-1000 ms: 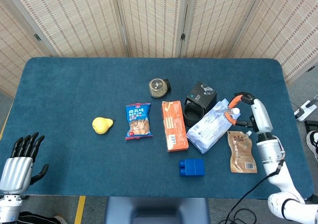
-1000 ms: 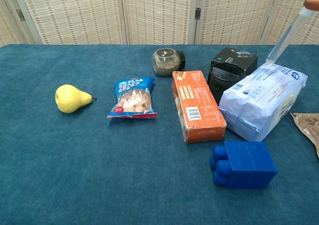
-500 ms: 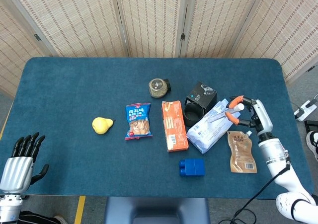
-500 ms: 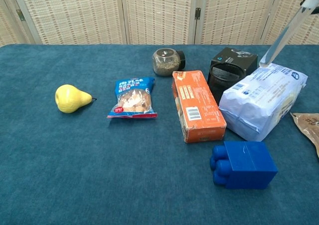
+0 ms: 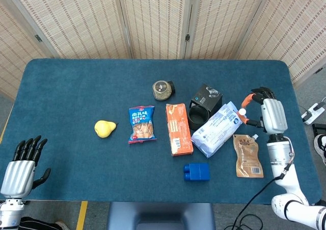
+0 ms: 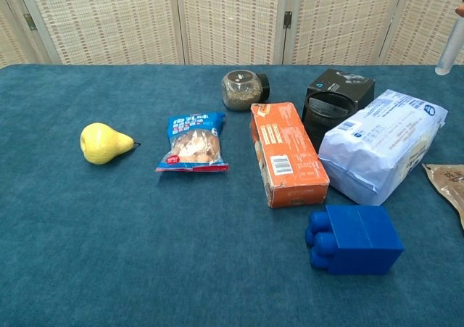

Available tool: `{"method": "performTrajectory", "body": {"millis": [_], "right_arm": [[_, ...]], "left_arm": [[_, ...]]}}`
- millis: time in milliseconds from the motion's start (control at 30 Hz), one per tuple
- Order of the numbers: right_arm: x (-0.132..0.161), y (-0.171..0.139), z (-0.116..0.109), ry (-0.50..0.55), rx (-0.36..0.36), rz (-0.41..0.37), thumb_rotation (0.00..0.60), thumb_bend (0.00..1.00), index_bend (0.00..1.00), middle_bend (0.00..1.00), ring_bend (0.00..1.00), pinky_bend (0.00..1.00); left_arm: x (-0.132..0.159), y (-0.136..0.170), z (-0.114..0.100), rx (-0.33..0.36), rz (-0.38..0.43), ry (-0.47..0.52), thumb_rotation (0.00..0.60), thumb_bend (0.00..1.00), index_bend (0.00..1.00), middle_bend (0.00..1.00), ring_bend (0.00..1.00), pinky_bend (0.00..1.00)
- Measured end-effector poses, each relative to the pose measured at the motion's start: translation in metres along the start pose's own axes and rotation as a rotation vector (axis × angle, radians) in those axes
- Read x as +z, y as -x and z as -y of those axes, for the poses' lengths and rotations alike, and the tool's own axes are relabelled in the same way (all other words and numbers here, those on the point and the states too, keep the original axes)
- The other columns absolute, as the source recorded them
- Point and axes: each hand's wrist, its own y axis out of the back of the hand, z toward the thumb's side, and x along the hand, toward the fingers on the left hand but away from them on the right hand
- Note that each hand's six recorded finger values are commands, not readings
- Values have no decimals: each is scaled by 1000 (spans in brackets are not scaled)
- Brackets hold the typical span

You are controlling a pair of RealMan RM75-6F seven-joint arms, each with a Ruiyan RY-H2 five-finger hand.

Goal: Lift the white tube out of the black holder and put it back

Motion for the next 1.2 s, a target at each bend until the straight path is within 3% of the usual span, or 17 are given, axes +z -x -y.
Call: {"method": "performTrajectory", "body": {"millis": [100, 367, 433, 533, 700, 967, 1200], "right_arm": [[3, -1, 6, 151, 42, 16, 600, 435, 698, 464, 220, 137], [12, -5, 17, 735, 194, 138, 600, 436, 698, 467, 221, 137], [12, -7, 21, 843, 234, 177, 600, 435, 698, 467, 220, 137], [11, -7, 22, 913, 249, 202, 600, 435, 698, 467, 220, 137], [11, -3, 20, 821, 235, 177, 600, 435, 698, 466, 221, 137], [29, 14, 29, 452, 193, 42, 600, 435, 698, 463, 220, 137], [42, 31, 50, 389, 174, 4, 600, 436, 698, 463, 221, 137]], "left_arm": [[-1, 0, 0, 0, -3, 0, 600, 350, 124, 79, 34, 79], [-1, 0, 1, -1, -1, 1, 600, 349, 124, 79, 34, 79], [-1, 0, 1, -2, -1, 1, 600, 349, 124, 79, 34, 79], [-2, 0, 1, -2, -3, 2, 600, 349, 124, 79, 34, 79], [-1, 1, 2, -4, -3, 2, 600, 349, 124, 79, 34, 79], [-1, 0, 1, 0, -1, 1, 600, 350, 124, 79, 34, 78], [-3, 1, 4, -8, -8, 1, 600, 350, 124, 79, 34, 79]]}}
